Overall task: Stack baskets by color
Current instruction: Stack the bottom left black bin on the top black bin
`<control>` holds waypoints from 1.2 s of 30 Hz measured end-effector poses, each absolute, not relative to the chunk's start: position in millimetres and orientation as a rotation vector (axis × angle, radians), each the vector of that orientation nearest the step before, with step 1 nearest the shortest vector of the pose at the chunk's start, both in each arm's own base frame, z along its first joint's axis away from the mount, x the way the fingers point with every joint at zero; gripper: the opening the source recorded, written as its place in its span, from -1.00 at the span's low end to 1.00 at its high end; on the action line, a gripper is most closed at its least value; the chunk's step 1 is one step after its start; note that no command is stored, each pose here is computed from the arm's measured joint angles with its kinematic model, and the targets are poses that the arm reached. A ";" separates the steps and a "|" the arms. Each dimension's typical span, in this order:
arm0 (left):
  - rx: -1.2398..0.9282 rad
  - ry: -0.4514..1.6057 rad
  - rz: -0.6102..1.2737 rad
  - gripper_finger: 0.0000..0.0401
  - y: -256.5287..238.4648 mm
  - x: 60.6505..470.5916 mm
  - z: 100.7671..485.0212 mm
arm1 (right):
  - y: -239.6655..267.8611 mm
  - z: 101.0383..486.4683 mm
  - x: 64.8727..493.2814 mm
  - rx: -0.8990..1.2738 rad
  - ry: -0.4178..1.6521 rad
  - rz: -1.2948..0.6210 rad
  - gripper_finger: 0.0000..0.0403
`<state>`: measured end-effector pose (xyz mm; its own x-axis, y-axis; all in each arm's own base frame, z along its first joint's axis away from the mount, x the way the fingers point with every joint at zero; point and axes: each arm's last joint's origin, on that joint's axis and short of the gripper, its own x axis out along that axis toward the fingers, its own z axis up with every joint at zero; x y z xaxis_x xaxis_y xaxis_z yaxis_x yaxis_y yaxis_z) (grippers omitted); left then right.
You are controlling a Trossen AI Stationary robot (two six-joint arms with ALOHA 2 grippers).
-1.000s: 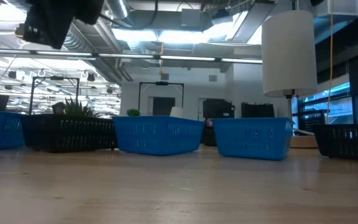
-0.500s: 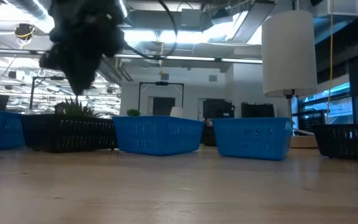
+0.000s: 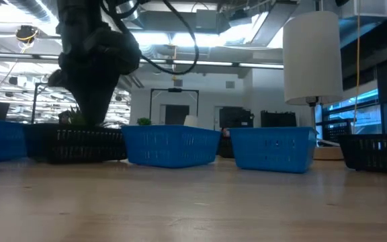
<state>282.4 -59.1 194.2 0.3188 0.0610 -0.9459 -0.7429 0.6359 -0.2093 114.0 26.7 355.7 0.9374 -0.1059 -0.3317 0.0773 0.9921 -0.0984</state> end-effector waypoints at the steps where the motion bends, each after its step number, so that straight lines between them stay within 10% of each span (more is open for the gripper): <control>1: -0.716 1.143 0.598 -0.51 -59.5 281.5 193.2 | 26.7 355.6 113.9 -0.084 0.344 -0.094 -0.61; 36: -0.599 1.217 0.722 -0.52 -58.3 280.4 187.5 | 26.7 355.5 113.9 -0.085 0.345 -0.093 -0.61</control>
<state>280.4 -58.3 187.5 0.1809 0.1715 -0.9684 -0.7680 0.6398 -0.0301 113.9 26.7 355.5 0.9368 -0.1054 -0.3336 0.0765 0.9922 -0.0986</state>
